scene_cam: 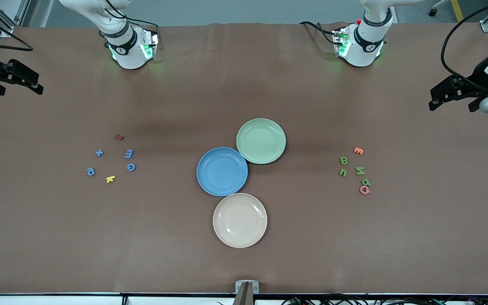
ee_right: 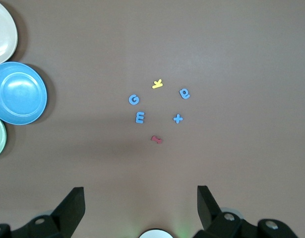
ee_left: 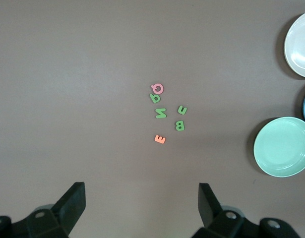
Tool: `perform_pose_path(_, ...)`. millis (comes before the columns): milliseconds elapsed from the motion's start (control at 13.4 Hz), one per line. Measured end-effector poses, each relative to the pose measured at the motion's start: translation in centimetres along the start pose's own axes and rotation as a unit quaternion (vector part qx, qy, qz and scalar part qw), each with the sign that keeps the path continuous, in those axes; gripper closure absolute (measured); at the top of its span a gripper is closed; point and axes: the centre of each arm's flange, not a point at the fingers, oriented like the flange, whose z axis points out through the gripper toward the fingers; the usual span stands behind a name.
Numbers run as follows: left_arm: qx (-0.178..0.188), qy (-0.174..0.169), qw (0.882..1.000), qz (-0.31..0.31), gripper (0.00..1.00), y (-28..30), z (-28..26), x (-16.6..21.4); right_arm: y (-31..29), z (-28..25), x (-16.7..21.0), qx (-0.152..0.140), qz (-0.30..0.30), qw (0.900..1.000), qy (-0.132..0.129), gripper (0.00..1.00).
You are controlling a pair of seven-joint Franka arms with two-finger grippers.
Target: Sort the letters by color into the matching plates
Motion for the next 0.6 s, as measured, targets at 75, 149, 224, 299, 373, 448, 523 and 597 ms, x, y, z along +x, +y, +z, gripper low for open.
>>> perform_pose_path(75,0.000,0.000,1.000,0.000,0.00,0.0,0.0,0.0,0.0,0.0,0.0,0.000,0.004,1.000,0.000,0.00)
perform_pose_path(149,0.000,0.000,1.000,0.000,0.00,0.0,0.0,0.0,0.0,0.0,0.0,0.000,0.006,1.000,0.000,0.00)
perform_pose_path(224,0.000,0.000,1.000,0.000,0.00,0.0,0.0,0.0,0.0,0.0,0.0,0.000,0.007,1.000,0.000,0.00)
perform_pose_path(299,0.000,0.000,1.000,0.000,0.00,0.0,0.0,0.0,0.0,0.0,0.0,0.000,0.008,1.000,0.000,0.00)
perform_pose_path(373,0.000,0.000,1.000,0.000,0.00,-0.1,0.0,0.0,0.0,0.0,0.0,0.000,0.009,1.000,0.000,0.00)
perform_pose_path(448,0.000,-0.002,1.000,-0.002,0.00,-0.2,0.1,0.0,0.0,0.0,0.0,0.000,0.010,1.000,0.000,0.00)
perform_pose_path(523,0.000,-0.006,1.000,-0.004,0.00,-0.5,0.5,0.0,0.0,0.0,0.0,0.000,0.010,1.000,0.000,0.00)
perform_pose_path(597,0.000,-0.016,1.000,-0.006,0.00,-0.7,1.2,0.2,0.0,0.0,0.0,0.000,0.011,1.000,0.000,0.00)
